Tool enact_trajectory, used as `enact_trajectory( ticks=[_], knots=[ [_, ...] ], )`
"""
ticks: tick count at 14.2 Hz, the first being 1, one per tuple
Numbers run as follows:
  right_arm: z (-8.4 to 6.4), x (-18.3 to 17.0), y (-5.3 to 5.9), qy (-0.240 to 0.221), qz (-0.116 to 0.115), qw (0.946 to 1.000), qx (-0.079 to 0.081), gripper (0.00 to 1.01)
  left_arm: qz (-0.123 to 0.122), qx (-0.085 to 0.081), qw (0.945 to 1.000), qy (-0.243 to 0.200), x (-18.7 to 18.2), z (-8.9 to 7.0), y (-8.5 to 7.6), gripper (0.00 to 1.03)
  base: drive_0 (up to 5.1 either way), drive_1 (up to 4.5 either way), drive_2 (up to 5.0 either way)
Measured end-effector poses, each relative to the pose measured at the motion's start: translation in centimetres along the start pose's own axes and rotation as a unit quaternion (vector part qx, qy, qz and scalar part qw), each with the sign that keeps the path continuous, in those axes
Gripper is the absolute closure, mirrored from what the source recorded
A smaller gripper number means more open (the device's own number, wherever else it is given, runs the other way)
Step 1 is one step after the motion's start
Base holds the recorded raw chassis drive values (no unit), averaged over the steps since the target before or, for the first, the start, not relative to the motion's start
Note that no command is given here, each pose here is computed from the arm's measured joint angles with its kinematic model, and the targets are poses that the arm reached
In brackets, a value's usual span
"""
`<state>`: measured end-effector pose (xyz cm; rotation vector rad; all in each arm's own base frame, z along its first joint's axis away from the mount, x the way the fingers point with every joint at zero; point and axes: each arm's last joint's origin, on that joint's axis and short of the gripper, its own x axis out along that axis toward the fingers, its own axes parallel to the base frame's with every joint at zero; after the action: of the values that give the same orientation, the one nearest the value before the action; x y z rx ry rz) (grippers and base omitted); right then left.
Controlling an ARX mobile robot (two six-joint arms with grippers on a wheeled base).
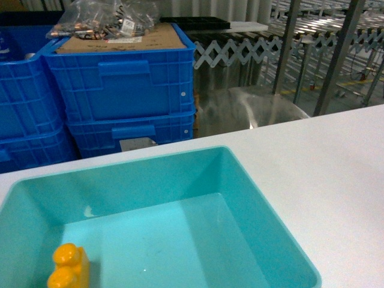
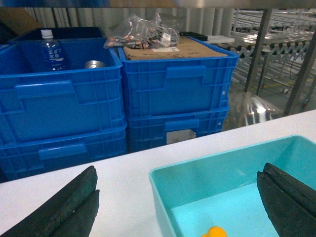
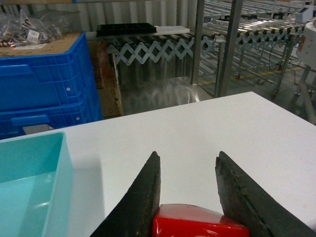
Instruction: Pick red block from blue box to shelf
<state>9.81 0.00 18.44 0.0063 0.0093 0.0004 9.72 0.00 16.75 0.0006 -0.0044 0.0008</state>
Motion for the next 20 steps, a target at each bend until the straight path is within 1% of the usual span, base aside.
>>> enact_trajectory(
  ticks=[20],
  knots=[
    [0.00, 0.00, 0.00, 0.000, 0.000, 1.0000, 0.000, 0.73, 0.000, 0.000, 1.0000, 0.000, 0.00, 0.00, 0.00, 0.05, -1.6, -1.60, -1.6]
  ],
)
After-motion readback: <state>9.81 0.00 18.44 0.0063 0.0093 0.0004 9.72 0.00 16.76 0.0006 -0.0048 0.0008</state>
